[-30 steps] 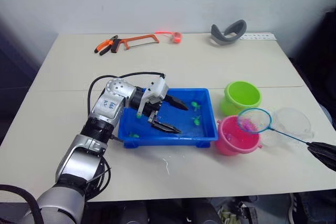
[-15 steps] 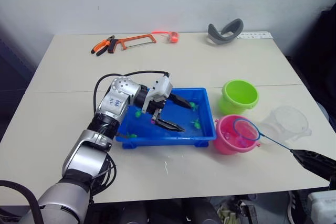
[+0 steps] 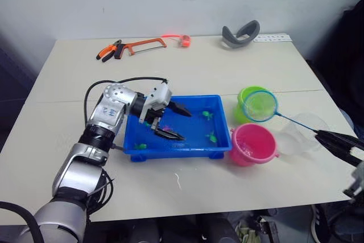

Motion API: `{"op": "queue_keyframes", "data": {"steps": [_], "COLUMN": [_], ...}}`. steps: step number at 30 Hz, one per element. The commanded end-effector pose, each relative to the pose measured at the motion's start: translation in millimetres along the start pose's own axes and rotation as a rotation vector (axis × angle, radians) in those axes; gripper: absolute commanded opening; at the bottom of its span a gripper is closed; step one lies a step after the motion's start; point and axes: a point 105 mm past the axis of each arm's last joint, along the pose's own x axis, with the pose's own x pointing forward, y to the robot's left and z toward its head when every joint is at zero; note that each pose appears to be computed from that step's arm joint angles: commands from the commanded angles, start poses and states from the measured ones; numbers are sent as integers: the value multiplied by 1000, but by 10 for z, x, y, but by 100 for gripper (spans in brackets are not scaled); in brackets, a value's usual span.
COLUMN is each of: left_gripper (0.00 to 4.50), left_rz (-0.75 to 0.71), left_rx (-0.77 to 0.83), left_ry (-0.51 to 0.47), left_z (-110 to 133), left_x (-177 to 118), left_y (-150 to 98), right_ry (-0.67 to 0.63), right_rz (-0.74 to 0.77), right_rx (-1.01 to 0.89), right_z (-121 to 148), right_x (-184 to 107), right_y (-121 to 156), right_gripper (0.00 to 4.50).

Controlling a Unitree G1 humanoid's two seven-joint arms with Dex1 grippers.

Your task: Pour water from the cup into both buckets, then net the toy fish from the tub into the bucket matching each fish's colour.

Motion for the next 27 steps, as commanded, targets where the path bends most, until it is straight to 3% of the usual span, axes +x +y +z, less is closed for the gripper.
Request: {"op": "queue_keyframes", "data": {"steps": [1, 6, 14, 24, 27], "left_gripper": [447, 447, 447, 447, 447], "left_rz": [98, 210, 361, 388, 391], "left_rx": [1, -49, -102, -107, -108], "left_ry": [30, 81, 153, 175, 182], "left_z": [-5, -95, -161, -162, -177], "left_x": [-258, -535, -820, -807, -821], "left_y": [-30, -175, -372, -429, -419], "right_ry": [-74, -83, -58, -60, -101], "right_rz": [128, 241, 343, 442, 444], "right_rx": [217, 263, 60, -83, 5], "right_z": [92, 49, -179, -334, -271], "right_x": [356, 768, 1364, 1658, 1718], "right_y": [130, 189, 298, 553, 633], "right_gripper": [0, 0, 0, 0, 0]}}
